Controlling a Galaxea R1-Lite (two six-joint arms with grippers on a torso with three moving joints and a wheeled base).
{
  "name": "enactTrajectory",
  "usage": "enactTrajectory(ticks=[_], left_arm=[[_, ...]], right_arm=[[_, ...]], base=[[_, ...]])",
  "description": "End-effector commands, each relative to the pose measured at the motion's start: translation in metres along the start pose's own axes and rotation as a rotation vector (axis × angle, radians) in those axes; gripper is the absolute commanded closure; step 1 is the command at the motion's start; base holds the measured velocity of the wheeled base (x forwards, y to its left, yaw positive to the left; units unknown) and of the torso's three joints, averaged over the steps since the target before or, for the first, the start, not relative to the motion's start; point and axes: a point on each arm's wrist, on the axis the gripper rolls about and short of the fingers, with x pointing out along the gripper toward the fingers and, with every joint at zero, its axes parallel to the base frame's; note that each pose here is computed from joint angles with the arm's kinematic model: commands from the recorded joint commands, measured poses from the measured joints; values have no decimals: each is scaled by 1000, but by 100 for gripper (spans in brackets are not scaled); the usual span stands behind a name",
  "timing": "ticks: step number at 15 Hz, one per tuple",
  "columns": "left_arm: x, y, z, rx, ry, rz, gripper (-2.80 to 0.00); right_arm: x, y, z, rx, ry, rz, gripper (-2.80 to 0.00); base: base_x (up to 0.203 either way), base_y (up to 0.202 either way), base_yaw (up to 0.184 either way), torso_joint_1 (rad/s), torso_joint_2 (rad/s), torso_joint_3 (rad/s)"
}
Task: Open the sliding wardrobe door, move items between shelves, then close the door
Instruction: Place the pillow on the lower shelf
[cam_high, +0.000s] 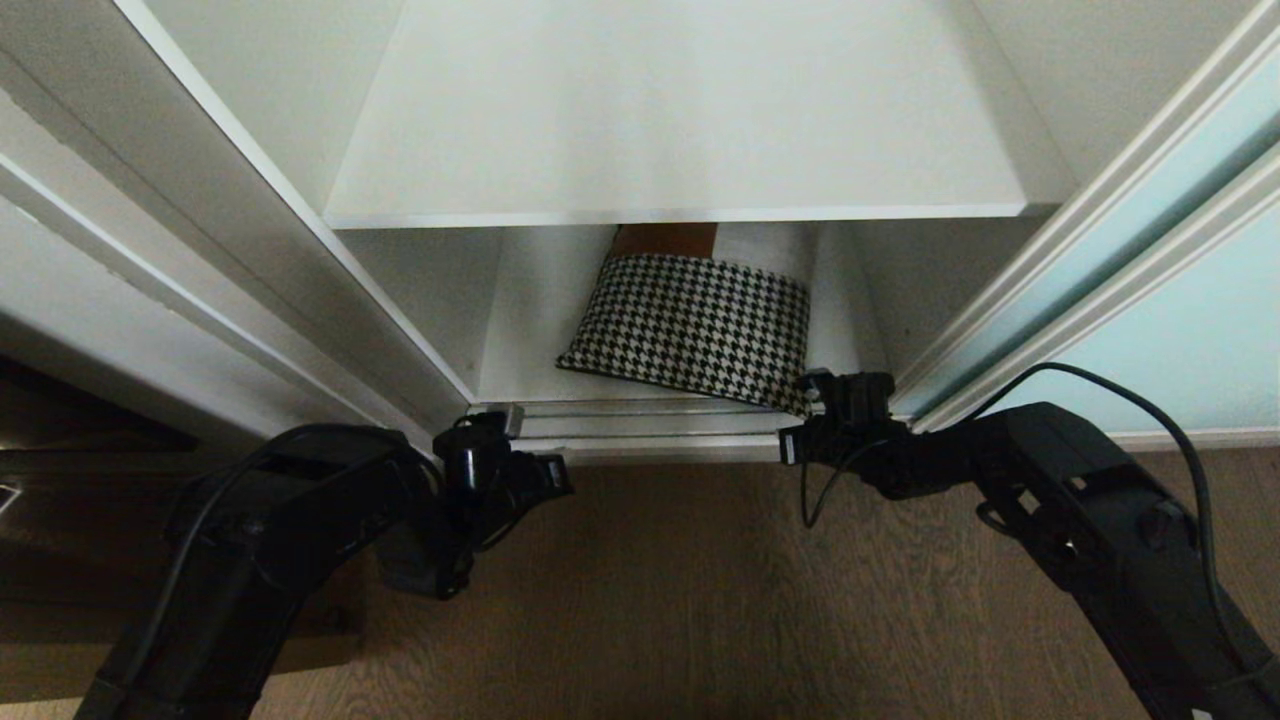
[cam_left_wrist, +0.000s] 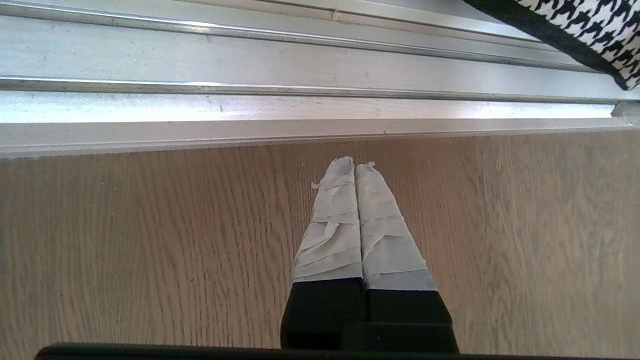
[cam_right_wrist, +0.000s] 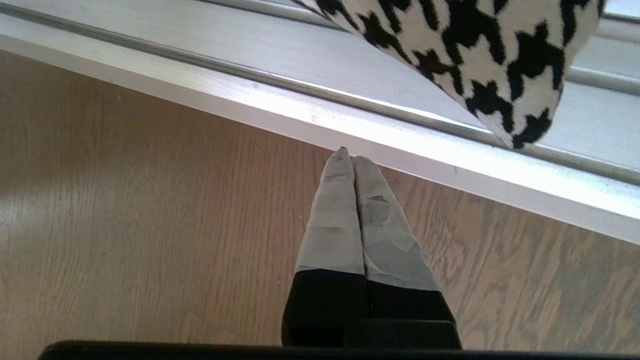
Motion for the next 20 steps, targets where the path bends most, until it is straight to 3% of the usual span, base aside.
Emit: enactTrajectory(ticks=[1,6,13,17,20], left_arm=[[0,1,-3,-1,-2,-2,0],[1,1,-1,3,-20,-9,0],[0,0,0,9,-48,-20,0],[1,0,2,9,-58,-21,0],[0,0,3,11,-68,-24,0]], right_arm=[[1,-1,-3,2,6,-1,0],[2,-2,-6,3,12,0,0],[2,0,-3,-31,2,-31,0],[0,-3,4,-83,-32,-86,0],[0,-3,11,-98,-116,-84,0]], base=[[58,0,2,-2,-3,2],[158,0,0,6,2,4],[0,0,0,0,0,0],[0,0,0,0,0,0],[0,0,0,0,0,0]])
